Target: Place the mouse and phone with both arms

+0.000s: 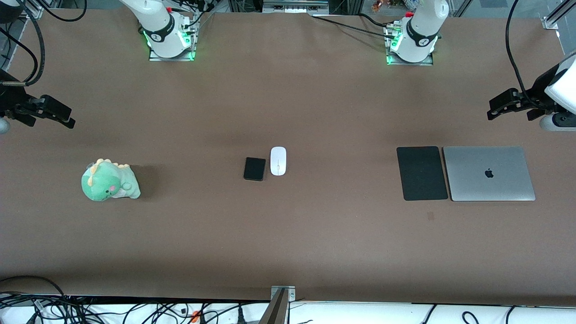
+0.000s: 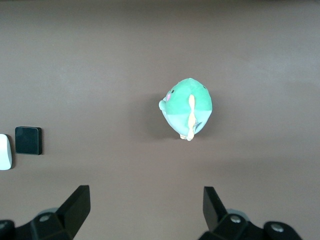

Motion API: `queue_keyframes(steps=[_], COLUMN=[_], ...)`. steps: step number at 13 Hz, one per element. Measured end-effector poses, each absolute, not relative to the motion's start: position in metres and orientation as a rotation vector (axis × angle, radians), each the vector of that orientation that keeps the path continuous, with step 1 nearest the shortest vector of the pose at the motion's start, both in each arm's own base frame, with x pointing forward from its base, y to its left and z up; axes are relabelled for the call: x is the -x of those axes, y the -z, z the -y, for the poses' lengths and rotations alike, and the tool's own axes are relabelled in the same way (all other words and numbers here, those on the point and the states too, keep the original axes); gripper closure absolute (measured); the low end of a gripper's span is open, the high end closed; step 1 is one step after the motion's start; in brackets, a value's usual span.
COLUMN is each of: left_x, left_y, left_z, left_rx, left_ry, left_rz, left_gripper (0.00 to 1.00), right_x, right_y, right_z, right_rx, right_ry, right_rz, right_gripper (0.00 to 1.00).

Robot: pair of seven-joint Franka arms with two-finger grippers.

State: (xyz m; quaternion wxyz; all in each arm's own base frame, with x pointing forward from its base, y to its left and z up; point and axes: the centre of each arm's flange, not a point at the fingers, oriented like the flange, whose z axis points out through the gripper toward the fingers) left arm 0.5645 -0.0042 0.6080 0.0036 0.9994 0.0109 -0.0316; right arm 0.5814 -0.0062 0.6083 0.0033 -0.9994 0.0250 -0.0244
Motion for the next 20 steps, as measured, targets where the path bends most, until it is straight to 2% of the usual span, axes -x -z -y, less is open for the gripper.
queue_keyframes(steps=[15, 20], left_x=[-0.565, -0.591], left_y=[-0.606, -0.539], left_z=[0.006, 0.062], left_rx=[-3.119, -2.976], left_ry=[0.11, 0.279], left_rz=[-0.03, -0.082], left_gripper=[0.0, 0.0], right_x=[-0.579, -0.579], right_y=[-0.606, -0.606], right_z=[0.004, 0.003], right_rx=[3.134, 3.134], right_ry=[0.046, 0.043], right_rz=[-0.072, -0.071], right_gripper=[0.0, 0.0])
